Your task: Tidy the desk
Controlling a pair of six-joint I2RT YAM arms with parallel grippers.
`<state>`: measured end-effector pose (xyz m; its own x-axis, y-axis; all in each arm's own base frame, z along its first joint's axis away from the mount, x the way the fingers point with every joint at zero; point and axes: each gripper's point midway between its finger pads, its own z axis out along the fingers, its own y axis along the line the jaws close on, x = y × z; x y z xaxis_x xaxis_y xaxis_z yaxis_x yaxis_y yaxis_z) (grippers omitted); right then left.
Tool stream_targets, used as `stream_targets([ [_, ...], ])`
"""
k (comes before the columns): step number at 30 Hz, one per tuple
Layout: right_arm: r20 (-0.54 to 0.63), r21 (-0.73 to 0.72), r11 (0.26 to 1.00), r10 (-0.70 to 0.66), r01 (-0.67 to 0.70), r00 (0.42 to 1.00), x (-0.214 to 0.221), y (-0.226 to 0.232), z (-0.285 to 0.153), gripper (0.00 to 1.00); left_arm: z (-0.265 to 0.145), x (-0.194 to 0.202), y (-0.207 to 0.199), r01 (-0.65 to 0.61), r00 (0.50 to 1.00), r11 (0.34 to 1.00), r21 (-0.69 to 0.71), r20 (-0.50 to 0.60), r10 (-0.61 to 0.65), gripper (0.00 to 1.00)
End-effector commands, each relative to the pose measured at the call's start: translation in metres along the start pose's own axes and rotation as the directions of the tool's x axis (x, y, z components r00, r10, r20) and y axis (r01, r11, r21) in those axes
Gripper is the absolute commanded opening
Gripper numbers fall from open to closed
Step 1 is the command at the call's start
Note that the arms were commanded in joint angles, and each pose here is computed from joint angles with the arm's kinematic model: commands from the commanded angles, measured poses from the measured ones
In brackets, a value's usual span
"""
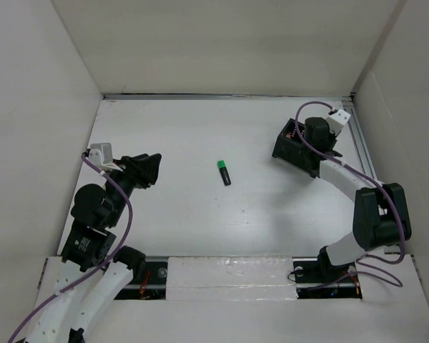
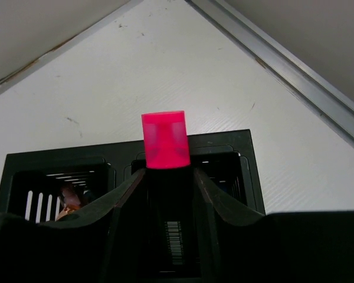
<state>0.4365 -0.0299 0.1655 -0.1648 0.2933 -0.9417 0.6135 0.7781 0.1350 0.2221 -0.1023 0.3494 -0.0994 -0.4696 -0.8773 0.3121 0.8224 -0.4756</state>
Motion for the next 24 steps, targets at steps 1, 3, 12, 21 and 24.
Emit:
stream_targets([
  [1,0.067,-0.023,0.998,0.065,-0.064,0.996,-0.035,0.011,-0.012,0.43,0.004,-0.006,-0.002,-0.013,1.0,1.0,0.012,0.026,0.013,0.44],
  [3,0.072,-0.079,0.994,0.087,-0.081,0.994,-0.043,0.022,-0.029,0.48,0.004,-0.006,-0.003,-0.013,1.0,1.0,0.013,0.027,0.013,0.44],
  [12,0.007,-0.408,0.911,0.077,-0.067,0.997,-0.045,0.083,-0.094,0.23,0.005,-0.006,-0.001,-0.012,1.0,1.0,0.007,0.025,0.012,0.44],
  [21,-0.207,-0.723,0.681,-0.37,0.113,0.906,0.131,0.199,-0.181,0.23,0.003,-0.007,0.0,-0.01,0.999,1.0,-0.002,0.032,0.01,0.44],
  [24,-0.201,-0.753,0.64,-0.442,0.15,0.874,0.16,0.208,-0.189,0.65,0.002,-0.007,0.0,-0.013,0.999,1.0,-0.001,0.034,0.013,0.44],
])
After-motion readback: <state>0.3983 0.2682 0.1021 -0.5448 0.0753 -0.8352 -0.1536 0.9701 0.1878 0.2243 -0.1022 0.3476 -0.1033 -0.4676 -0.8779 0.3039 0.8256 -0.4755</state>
